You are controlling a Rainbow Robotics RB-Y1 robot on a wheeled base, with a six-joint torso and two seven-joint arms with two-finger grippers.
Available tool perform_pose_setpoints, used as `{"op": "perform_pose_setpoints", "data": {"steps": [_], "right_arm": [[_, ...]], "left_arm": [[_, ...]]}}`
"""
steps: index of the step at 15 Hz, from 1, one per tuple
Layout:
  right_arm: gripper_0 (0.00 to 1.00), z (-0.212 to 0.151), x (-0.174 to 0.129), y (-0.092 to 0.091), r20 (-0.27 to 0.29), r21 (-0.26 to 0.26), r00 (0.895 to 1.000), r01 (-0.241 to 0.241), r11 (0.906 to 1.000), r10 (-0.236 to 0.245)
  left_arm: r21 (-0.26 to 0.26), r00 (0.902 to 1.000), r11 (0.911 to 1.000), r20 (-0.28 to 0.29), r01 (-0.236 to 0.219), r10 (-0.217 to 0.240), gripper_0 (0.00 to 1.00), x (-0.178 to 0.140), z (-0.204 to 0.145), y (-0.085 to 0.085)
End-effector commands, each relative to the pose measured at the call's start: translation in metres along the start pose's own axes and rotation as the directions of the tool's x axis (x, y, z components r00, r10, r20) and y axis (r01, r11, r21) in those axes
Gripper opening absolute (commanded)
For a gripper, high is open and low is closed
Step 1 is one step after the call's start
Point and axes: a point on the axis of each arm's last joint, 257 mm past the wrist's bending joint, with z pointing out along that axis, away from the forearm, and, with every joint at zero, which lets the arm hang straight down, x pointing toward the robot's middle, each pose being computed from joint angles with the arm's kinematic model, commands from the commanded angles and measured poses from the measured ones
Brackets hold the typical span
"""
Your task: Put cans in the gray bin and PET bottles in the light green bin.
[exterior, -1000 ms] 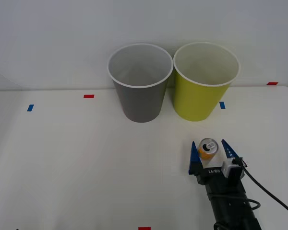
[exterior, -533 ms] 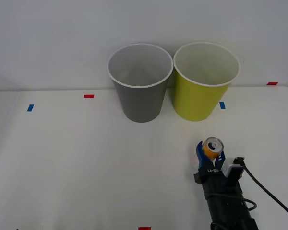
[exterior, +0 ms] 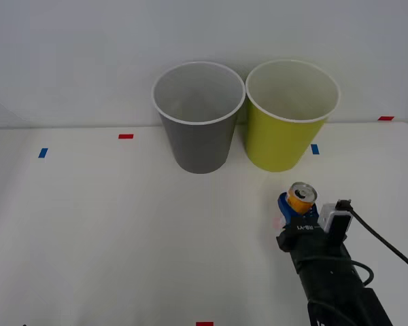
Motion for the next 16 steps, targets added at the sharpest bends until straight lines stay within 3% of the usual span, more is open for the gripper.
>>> {"op": "perform_pose_setpoints", "data": {"steps": [1, 7, 9, 11, 13, 16], "right_arm": [[0.0, -0.003, -0.034, 0.011, -0.052, -0.027, 0.999, 0.008, 0.9996, -0.009], [0.0, -0.004, -0.088, 0.029, -0.152, -0.091, 0.983, 0.094, 0.9914, -0.107], [0.0, 0.0, -0.104, 0.039, -0.13, -0.138, 0.987, 0.072, 0.9878, -0.09], [0.0, 0.007, -0.121, 0.053, -0.096, -0.191, 0.991, 0.076, 0.9786, -0.096], [0.0, 0.018, -0.138, 0.068, -0.083, -0.244, 0.985, 0.13, 0.9612, -0.154], [0.0, 0.033, -0.168, 0.081, -0.059, -0.275, 0.978, 0.175, 0.9454, -0.198]], "left_arm": [[0.0, 1.0, 1.0, 0.0, 0.0, 0.0, 1.0, 0.0, 0.0, 0.0], [0.0, 1.0, 1.0, 0.0, 0.0, 0.0, 1.0, 0.0, 0.0, 0.0], [0.0, 1.0, 1.0, 0.0, 0.0, 0.0, 1.0, 0.0, 0.0, 0.0], [0.0, 1.0, 1.0, 0.0, 0.0, 0.0, 1.0, 0.0, 0.0, 0.0], [0.0, 1.0, 1.0, 0.0, 0.0, 0.0, 1.0, 0.0, 0.0, 0.0], [0.0, 1.0, 1.0, 0.0, 0.0, 0.0, 1.0, 0.0, 0.0, 0.0]]}}
